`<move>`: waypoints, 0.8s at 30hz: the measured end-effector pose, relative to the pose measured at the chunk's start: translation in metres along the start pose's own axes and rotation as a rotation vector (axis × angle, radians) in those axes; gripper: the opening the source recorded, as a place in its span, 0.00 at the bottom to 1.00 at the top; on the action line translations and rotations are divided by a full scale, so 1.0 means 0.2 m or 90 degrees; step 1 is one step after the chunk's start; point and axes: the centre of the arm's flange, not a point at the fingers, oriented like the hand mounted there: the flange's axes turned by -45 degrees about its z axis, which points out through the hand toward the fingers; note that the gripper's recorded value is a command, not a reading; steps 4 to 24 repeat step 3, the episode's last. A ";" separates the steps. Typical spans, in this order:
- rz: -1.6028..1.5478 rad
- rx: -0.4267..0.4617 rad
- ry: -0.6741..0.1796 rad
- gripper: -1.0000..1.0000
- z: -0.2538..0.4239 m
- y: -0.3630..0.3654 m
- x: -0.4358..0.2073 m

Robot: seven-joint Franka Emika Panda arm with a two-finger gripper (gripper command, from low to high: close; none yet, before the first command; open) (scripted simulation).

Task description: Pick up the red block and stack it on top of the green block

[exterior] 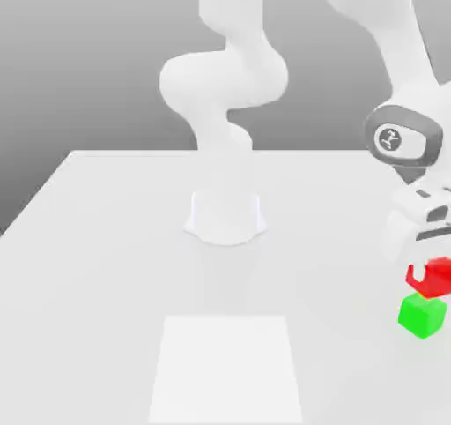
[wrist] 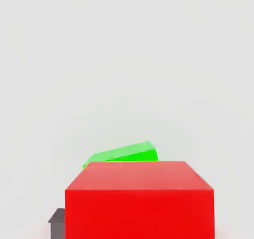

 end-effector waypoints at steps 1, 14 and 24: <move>0.000 0.000 0.000 1.00 0.00 0.00 0.00; 0.000 0.000 0.000 1.00 0.00 0.00 0.00; 0.000 0.000 0.000 1.00 0.00 0.00 0.00</move>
